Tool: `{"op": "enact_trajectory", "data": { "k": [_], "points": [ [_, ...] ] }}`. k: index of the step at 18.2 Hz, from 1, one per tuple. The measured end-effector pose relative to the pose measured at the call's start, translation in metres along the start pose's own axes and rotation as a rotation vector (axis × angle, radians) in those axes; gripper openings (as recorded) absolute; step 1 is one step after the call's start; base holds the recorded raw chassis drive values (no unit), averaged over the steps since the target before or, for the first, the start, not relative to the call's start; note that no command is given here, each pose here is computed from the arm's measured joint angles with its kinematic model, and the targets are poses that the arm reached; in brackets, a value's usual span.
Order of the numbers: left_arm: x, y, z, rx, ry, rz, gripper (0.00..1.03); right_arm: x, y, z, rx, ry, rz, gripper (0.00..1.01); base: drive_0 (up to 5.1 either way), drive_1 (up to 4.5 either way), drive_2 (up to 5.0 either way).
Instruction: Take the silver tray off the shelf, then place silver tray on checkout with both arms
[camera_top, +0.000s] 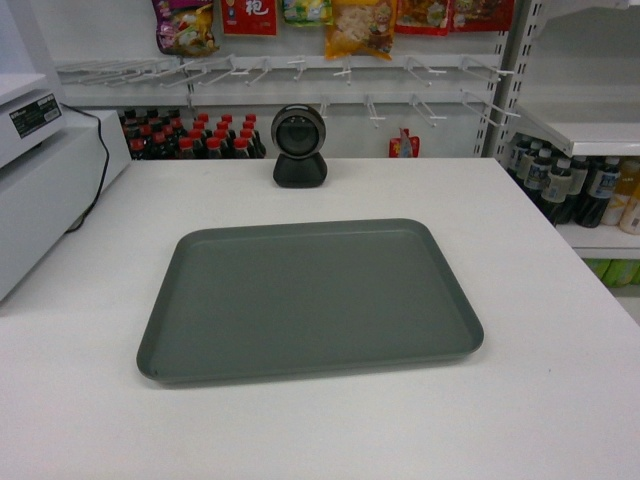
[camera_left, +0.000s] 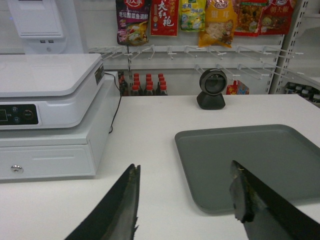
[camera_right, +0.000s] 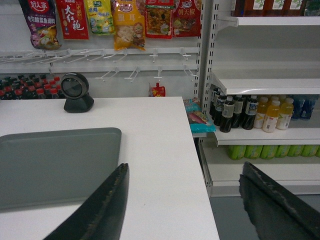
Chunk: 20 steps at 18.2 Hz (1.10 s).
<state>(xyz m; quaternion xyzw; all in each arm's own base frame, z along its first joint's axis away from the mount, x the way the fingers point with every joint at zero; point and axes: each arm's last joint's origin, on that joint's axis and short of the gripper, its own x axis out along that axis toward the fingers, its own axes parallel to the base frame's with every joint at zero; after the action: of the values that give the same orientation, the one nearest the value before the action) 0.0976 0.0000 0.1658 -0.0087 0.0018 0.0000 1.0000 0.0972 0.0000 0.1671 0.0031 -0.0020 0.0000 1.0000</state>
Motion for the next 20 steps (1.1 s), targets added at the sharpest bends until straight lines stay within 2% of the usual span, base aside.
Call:
{"op": "enact_trajectory", "data": {
  "k": [3, 4, 5, 20],
  "points": [
    [0.0000, 0.0000, 0.0000, 0.000, 0.000, 0.000, 0.88, 0.0000, 0.0000, 0.0000, 0.000, 0.000, 0.000, 0.98, 0.0, 0.00, 0.0],
    [0.0000, 0.0000, 0.0000, 0.000, 0.000, 0.000, 1.00, 0.0000, 0.0000, 0.0000, 0.000, 0.000, 0.000, 0.98, 0.0, 0.00, 0.0],
    [0.0000, 0.0000, 0.0000, 0.000, 0.000, 0.000, 0.97, 0.0000, 0.0000, 0.0000, 0.000, 0.000, 0.000, 0.98, 0.0, 0.00, 0.0],
    [0.0000, 0.0000, 0.0000, 0.000, 0.000, 0.000, 0.98, 0.0000, 0.0000, 0.0000, 0.000, 0.000, 0.000, 0.98, 0.0, 0.00, 0.0]
  ]
}}
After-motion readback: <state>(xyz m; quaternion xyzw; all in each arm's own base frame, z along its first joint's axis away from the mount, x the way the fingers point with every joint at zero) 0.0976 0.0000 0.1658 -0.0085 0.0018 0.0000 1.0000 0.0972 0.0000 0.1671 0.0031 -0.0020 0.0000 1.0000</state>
